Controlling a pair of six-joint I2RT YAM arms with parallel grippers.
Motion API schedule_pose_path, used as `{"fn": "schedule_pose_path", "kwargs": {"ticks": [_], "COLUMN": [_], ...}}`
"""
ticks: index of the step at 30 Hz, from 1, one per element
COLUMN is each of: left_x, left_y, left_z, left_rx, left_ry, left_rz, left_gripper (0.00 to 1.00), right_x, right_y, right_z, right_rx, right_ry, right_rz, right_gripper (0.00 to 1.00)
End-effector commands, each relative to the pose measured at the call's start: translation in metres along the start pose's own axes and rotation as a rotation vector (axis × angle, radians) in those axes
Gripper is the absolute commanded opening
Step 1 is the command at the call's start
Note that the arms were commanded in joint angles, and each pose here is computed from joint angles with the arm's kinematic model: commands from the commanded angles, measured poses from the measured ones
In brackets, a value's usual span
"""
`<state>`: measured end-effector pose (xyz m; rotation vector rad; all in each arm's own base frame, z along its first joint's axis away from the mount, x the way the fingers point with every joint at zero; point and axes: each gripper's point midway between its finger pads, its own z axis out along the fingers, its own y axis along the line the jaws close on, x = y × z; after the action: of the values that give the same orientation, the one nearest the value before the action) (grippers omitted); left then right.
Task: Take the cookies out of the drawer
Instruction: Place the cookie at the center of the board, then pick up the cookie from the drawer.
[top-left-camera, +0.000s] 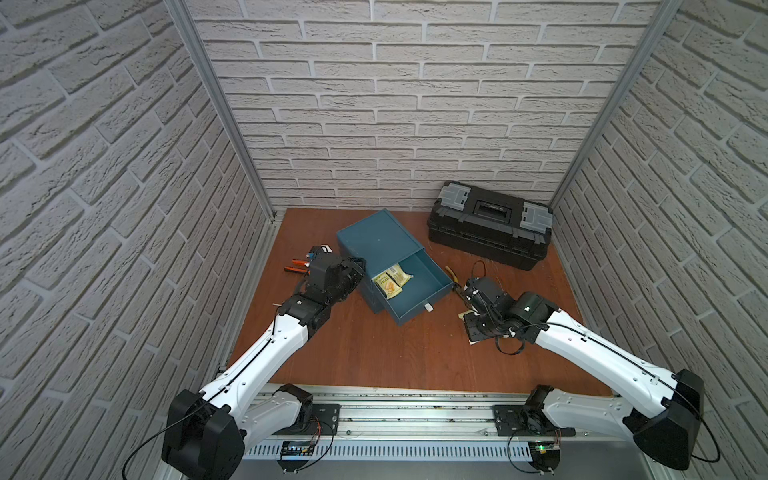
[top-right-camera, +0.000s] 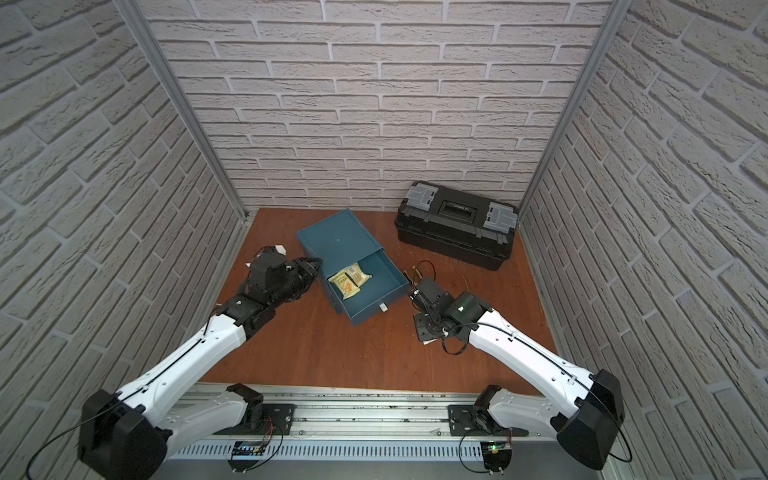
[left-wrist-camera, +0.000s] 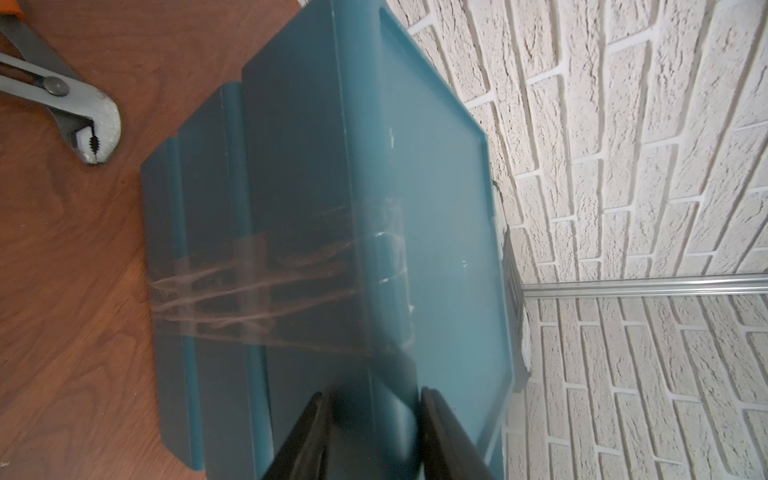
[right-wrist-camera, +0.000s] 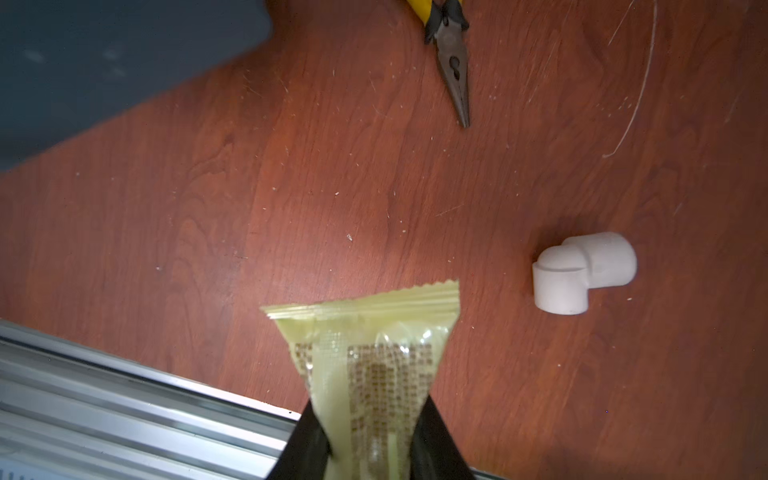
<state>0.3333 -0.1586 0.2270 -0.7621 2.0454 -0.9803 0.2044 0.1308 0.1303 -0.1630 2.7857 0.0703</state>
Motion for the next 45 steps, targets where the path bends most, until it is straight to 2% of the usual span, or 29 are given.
{"fn": "schedule_pose_path", "kwargs": {"ticks": [1,10,16,22,26,32,40,45], "left_x": [0.008,0.009,0.009,0.01,0.01,0.01,0.009,0.01], "left_y": [0.01,0.011,0.011,0.012,0.011,0.011,0.009,0.009], "left_z": [-0.003,-0.001,-0.002,-0.001,-0.001,-0.001,-0.002,-0.002], "left_rx": [-0.042,-0.048,-0.047,-0.048,-0.045,-0.041,-0.037,-0.035], "left_ry": [0.035,0.041,0.04,0.045,0.044,0.046,0.043,0.046], "left_rz": [0.01,0.01,0.011,0.01,0.012,0.01,0.01,0.008], "left_gripper": [0.39,0.39,0.39,0.39,0.39,0.39,0.39,0.39], "right_x": [-0.01,0.003,0.01,0.019,0.021,0.013,-0.024,-0.073], "right_y": [0.007,0.001,-0.003,-0.007,-0.01,-0.015,-0.029,-0.007], "right_z": [0.02,0.079,0.102,0.114,0.111,0.083,-0.01,-0.072], "right_rx": [-0.069,-0.028,-0.007,0.016,0.026,0.03,0.038,-0.048], "right_ry": [-0.055,0.059,0.086,0.117,0.114,0.066,-0.116,-0.283], "right_rz": [0.092,0.106,0.122,0.131,0.131,0.129,0.091,-0.01], "right_gripper": [0.26,0.26,0.27,0.34,0.44,0.58,0.59,0.59]}}
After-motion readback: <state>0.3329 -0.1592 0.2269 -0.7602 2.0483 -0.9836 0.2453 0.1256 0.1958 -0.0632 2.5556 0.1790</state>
